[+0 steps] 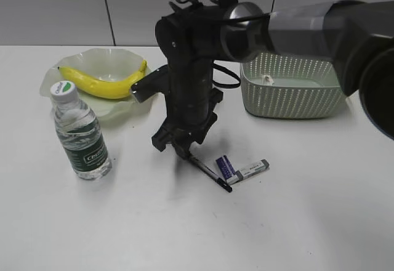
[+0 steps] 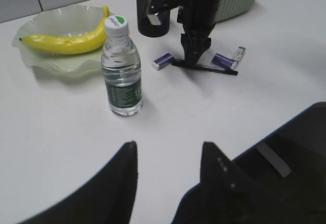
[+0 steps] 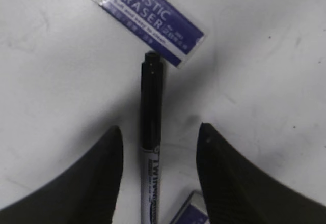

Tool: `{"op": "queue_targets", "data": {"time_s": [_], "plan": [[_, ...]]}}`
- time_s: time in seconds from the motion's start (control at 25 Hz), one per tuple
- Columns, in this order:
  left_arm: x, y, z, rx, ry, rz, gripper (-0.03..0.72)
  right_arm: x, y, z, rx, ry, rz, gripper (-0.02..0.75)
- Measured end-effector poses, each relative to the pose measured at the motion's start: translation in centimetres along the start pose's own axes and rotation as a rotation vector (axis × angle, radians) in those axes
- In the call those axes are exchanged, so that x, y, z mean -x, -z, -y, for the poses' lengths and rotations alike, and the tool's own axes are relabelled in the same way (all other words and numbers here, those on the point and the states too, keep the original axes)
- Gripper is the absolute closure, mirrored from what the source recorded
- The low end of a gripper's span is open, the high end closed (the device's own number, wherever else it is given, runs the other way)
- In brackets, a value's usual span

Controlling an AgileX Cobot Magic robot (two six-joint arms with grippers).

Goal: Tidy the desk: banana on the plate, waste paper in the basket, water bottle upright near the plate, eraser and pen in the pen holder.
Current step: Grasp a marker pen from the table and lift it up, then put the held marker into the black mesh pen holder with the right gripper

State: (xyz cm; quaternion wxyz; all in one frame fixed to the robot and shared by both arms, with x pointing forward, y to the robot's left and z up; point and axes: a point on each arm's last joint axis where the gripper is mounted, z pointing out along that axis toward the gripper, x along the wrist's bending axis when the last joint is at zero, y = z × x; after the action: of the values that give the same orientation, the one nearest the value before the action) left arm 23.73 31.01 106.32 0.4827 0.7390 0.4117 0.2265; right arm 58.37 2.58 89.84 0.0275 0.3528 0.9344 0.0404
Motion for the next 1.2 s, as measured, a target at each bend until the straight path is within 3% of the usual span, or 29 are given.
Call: {"op": "queue_targets", "data": {"time_s": [0.28,0.36,0.48,0.52,0.84,1.0,1.2], "plan": [[0.0,0.0,0.0,0.0,0.0,0.0,0.381,-0.2,-2.4,0.0,-0.025,-0.026,-0.025,0.367],[0.0,0.0,0.0,0.0,0.0,0.0,0.381,-0.2,-2.5,0.0,-0.024,-0.026,-0.025,0.426],[0.0,0.0,0.0,0.0,-0.001,-0.001,0.381,-0.2,-2.4,0.0,-0.025,-0.025,-0.023,0.616],[0.0,0.0,0.0,0.0,-0.001,-0.001,0.381,-0.2,-2.4,0.0,-0.026,-0.025,-0.023,0.636],[0.0,0.0,0.0,0.001,-0.001,-0.001,0.381,-0.8,0.7,-0.3,-0.079,-0.053,-0.095,0.633],[0.0,0.0,0.0,0.001,-0.001,-0.001,0.381,-0.9,6.4,-0.6,0.057,-0.065,-0.107,0.633],[0.0,0.0,0.0,0.001,-0.001,-0.001,0.381,0.9,14.0,-1.7,0.424,-0.113,0.027,0.633]]}}
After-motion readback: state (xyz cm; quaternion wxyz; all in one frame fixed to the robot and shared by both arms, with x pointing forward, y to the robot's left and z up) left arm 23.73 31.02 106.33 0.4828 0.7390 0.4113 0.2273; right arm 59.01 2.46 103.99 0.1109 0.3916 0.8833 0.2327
